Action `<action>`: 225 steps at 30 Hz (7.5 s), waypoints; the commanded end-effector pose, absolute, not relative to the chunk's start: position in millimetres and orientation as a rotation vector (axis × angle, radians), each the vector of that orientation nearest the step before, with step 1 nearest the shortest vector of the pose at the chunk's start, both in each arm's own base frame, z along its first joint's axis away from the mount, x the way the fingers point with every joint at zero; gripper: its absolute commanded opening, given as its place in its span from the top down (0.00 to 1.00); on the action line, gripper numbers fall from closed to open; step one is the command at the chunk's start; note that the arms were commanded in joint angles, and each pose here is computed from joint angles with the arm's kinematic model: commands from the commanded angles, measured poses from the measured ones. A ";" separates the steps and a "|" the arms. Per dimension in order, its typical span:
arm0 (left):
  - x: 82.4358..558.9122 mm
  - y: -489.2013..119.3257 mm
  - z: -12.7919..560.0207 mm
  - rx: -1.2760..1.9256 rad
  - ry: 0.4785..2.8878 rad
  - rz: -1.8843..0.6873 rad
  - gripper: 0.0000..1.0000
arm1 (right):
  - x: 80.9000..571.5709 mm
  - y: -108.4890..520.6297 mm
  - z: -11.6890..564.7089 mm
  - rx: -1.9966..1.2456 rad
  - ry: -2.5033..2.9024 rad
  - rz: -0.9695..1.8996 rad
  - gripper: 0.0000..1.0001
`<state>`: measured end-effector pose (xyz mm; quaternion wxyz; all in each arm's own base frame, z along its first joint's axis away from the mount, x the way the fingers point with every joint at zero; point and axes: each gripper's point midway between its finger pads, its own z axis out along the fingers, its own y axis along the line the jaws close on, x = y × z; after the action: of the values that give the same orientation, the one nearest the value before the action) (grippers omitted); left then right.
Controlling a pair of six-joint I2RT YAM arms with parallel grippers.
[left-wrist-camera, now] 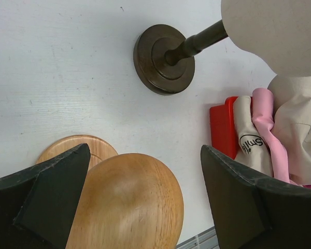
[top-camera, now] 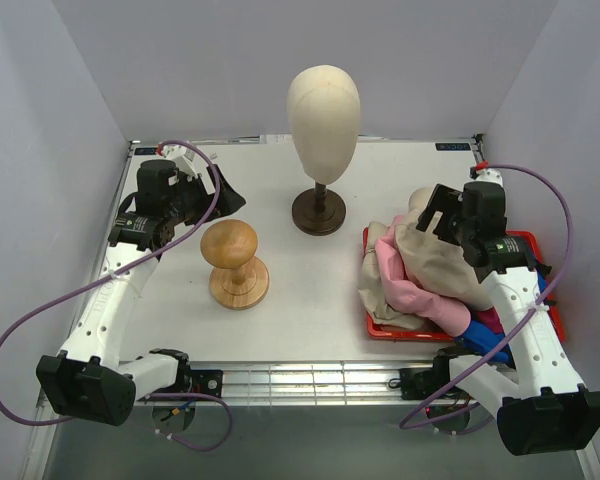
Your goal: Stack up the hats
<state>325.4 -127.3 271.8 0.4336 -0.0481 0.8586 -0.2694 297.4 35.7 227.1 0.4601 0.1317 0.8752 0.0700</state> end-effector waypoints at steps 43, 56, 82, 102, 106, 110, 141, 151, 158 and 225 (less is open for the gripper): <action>314.2 -143.3 283.7 -0.083 2.104 -0.802 0.03 | 240.9 65.1 244.0 -0.033 2.259 -0.159 0.11; 314.3 -141.7 277.6 -0.090 2.120 -0.792 0.03 | 249.7 89.2 250.9 -0.231 2.224 -0.177 0.10; 314.7 -142.3 275.6 -0.092 2.132 -0.791 0.05 | 245.2 96.3 202.5 -0.331 2.339 -0.301 0.85; 333.6 -167.4 331.5 -0.051 2.007 -0.933 0.17 | 257.2 132.5 418.4 -0.252 1.949 0.136 0.92; 337.7 -172.5 340.0 -0.047 1.993 -0.956 0.17 | 256.2 140.7 471.3 -0.249 1.834 0.233 0.92; 339.8 -174.7 348.0 -0.047 1.973 -0.969 0.17 | 253.8 147.4 527.1 -0.236 1.691 0.332 0.92; 358.1 -173.5 381.7 -0.082 1.874 -0.965 0.17 | 328.5 229.9 669.8 -0.180 1.046 0.532 0.92; 366.0 -172.9 387.0 -0.116 1.857 -0.967 0.17 | 366.3 243.7 636.1 -0.208 1.124 0.507 0.92; 379.5 -177.5 388.0 -0.146 1.841 -0.996 0.17 | 393.7 247.7 596.8 -0.233 1.216 0.488 0.92; 498.9 -217.0 385.0 -0.259 1.550 -1.281 0.08 | 450.5 178.0 455.2 -0.078 1.632 1.081 0.06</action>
<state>505.3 -212.1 361.9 0.5160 -0.1232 0.6756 -0.5120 460.1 151.4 454.6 0.6100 0.0050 0.7119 0.3479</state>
